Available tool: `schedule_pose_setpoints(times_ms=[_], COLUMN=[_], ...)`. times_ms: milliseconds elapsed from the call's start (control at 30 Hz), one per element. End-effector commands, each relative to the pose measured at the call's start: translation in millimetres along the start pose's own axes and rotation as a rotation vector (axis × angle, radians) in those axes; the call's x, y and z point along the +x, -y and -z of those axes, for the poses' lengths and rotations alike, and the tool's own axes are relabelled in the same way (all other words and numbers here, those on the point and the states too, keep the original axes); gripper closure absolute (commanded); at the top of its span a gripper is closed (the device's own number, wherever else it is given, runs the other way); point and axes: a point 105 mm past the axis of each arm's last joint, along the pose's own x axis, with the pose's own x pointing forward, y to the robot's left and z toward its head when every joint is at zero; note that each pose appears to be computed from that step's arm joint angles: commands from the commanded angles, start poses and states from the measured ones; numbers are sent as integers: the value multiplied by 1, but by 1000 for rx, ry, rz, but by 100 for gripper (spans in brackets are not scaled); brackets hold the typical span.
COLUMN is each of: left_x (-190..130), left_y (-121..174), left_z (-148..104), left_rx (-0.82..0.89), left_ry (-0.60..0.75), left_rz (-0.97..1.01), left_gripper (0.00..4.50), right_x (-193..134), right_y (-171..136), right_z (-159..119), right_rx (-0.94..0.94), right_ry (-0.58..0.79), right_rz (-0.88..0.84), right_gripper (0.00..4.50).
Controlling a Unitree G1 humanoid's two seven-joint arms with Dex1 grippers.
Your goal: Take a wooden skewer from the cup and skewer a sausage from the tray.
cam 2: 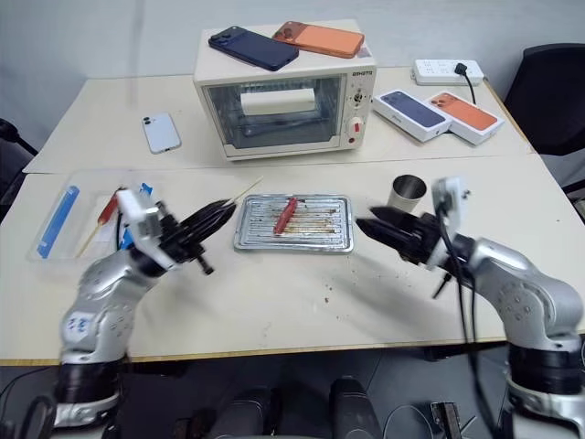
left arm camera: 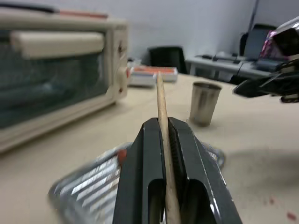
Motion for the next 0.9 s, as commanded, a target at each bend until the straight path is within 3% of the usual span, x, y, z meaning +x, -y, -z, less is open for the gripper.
schedule_pose_setpoints(times_ms=[33, 100, 233, 300, 600, 667, 833, 900], left_x=[-42, -58, -79, -87, -86, -83, -78, -77], left_y=[-4, -3, -2, -1, 5, 3, 3, 4], left_z=[-5, -3, 2, 2, 3, 3, 3, 4], left_rx=[13, -4, -39, -56, -81, -76, -73, -73], left_ry=[-44, -74, -114, -121, -116, -109, -95, -91], left_rz=[-55, -93, -148, -177, -199, -201, -204, -205], left_gripper=[450, 450, 450, 450, 450, 450, 450, 450], right_x=[-48, -70, -86, -78, 52, 74, 123, 139], right_y=[16, 27, 41, 38, -15, -21, -24, -19], right_z=[19, 36, 40, 34, -14, -13, -14, -8], right_rx=[-403, -491, -505, -527, -365, -359, -364, -265], right_ry=[-124, -220, -210, -188, -233, -316, -349, -387], right_rz=[-53, -45, 5, -23, -193, -185, -117, -49], right_gripper=[44, 3, 3, 3, 3, 3, 3, 3])
